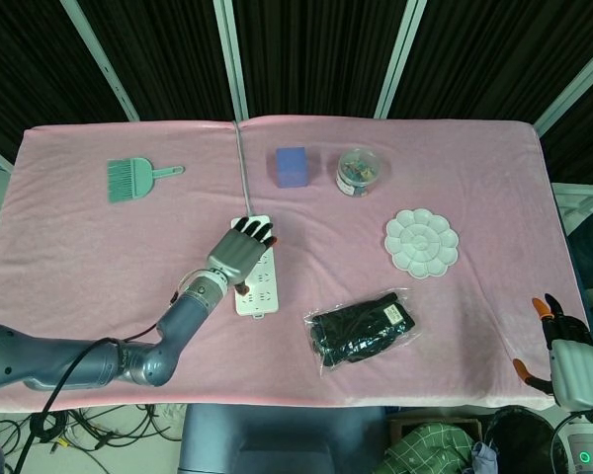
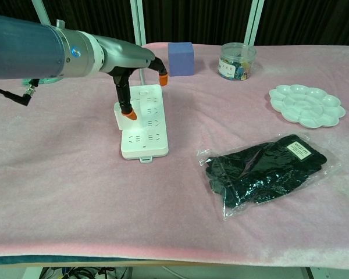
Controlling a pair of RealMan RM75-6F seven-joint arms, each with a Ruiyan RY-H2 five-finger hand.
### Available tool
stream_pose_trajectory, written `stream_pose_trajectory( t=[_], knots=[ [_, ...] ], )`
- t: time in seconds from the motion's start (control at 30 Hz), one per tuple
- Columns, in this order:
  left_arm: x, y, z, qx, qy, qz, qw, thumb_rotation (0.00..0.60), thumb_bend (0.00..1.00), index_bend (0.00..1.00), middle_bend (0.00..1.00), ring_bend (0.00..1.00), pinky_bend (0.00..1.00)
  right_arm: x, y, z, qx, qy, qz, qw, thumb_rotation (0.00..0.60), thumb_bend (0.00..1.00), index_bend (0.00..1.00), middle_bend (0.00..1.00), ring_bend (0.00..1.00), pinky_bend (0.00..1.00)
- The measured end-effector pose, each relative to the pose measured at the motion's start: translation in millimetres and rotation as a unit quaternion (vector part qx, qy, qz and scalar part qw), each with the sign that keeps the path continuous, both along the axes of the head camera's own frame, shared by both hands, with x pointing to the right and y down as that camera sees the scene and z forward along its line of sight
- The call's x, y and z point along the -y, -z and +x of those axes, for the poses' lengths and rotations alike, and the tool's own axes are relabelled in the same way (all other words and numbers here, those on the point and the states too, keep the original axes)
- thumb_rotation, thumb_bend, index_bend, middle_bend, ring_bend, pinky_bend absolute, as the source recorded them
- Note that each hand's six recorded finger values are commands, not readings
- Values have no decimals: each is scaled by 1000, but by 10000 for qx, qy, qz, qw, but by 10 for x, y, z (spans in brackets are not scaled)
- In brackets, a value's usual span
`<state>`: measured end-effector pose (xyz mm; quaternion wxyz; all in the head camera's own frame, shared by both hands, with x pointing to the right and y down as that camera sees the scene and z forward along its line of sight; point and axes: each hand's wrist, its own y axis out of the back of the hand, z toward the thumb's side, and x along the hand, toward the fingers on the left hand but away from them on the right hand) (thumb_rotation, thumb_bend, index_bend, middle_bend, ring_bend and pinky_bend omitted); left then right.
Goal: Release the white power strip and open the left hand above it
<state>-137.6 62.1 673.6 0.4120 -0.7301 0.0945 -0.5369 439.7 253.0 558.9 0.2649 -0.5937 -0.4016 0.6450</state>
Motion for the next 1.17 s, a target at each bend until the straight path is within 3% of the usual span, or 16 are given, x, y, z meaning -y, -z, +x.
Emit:
stream_pose_trajectory(
  t=[0.27, 0.53, 0.87, 0.97, 1.17],
  knots=[
    [-29, 491, -338, 42, 107, 423, 9990, 600, 121, 117, 17, 0, 0, -13, -4, -2, 27, -59, -53, 10000, 600, 174, 0, 17, 163, 128],
    [-355, 934, -1228, 113, 495, 846, 9951, 600, 121, 121, 5, 0, 0, -14, 2, -15, -44, -59, -40, 10000, 600, 174, 0, 17, 163, 128],
    [-1253, 1274, -2732, -4, 1613, 1310, 9782, 600, 121, 121, 5, 0, 0, 0, 14, -1, -131, -49, 29, 9999, 600, 174, 0, 16, 162, 128],
    [-1471, 1373, -3051, -105, 1867, 1434, 9719, 600, 121, 121, 6, 0, 0, 8, 25, -13, -124, -13, 74, 9999, 600, 174, 0, 17, 163, 128],
    [-1719, 1496, -3348, -356, 1888, 1563, 9688, 600, 121, 121, 6, 0, 0, 32, 60, -26, -119, 75, 241, 9996, 600, 174, 0, 17, 162, 128]
  ],
)
